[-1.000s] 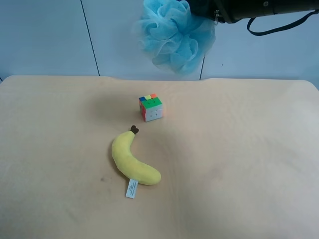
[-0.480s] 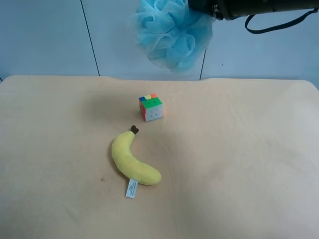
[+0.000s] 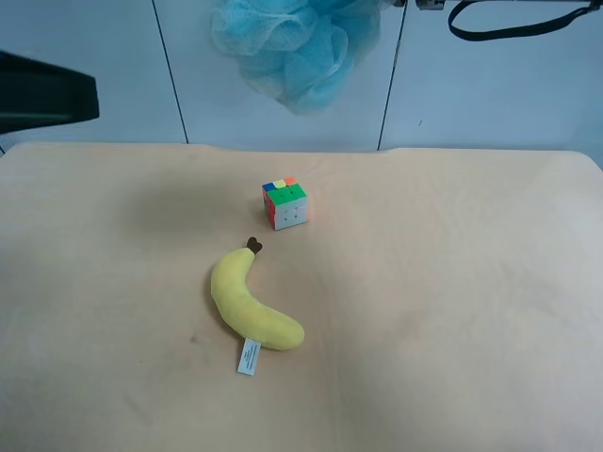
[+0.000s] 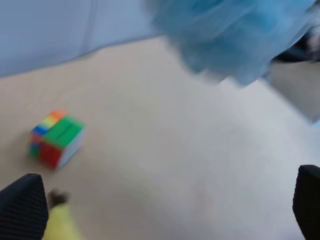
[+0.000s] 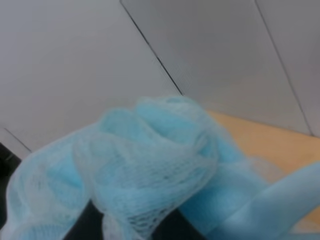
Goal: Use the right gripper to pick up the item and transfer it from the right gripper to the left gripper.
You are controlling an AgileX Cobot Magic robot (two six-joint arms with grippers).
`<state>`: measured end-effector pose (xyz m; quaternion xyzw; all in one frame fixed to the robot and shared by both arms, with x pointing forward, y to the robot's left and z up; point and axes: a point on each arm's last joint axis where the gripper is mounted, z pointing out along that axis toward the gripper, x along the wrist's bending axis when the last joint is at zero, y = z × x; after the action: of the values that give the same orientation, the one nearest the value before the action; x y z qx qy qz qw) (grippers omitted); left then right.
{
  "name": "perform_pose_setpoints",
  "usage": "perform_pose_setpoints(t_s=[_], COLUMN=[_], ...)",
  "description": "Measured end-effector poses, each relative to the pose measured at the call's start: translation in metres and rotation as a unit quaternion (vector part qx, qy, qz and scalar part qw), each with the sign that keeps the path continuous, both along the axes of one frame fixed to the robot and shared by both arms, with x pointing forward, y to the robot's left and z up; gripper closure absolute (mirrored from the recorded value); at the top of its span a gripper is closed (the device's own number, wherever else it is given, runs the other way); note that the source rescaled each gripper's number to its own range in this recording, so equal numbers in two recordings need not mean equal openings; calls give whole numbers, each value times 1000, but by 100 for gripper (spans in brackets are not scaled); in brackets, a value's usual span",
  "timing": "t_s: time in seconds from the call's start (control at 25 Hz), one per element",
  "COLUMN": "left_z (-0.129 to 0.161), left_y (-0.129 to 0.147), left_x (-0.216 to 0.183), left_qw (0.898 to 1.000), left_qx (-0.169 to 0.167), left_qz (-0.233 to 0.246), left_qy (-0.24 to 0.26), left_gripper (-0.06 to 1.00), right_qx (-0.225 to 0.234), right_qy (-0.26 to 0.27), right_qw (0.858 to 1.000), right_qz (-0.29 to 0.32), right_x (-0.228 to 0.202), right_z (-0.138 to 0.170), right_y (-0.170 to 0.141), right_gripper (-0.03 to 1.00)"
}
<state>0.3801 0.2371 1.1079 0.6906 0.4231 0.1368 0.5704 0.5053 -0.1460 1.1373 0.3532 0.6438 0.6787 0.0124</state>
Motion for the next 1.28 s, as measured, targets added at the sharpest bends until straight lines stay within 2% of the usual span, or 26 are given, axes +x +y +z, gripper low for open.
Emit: perform_pose_setpoints(t_s=[0.2,0.32,0.56,0.72,0.84,1.04,1.28], left_z=[0,-2,-9,-19,-25,-35,-24], left_y=[-10,-13,-14,-16,-28,-55,-86], left_x=[16,28,46,58,63,69,76], left_qw=[997,993,991,991,989,990,987], left_qx=[-59,-91,-113,-113,-116,-82,-67], left_qz=[-56,-68,-63,-65,-86,-118,-148], left_qy=[-10,-15,-11,-1,1,4,-10], left_gripper=[-5,-5,-5,-5,-5,-5,-5], right_qx=[-2,-3,-3,-3,-4,-4,-2], right_qy=[-6,-8,-8,-8,-9,-9,-10], right_qw=[1000,1000,1000,1000,1000,1000,1000], right_qz=[0,1,1,1,2,3,8], right_x=[0,0,0,0,0,0,-1], right_z=[0,0,0,0,0,0,1], right_y=[0,0,0,0,0,0,1], right_gripper=[96,96,96,96,96,97,97])
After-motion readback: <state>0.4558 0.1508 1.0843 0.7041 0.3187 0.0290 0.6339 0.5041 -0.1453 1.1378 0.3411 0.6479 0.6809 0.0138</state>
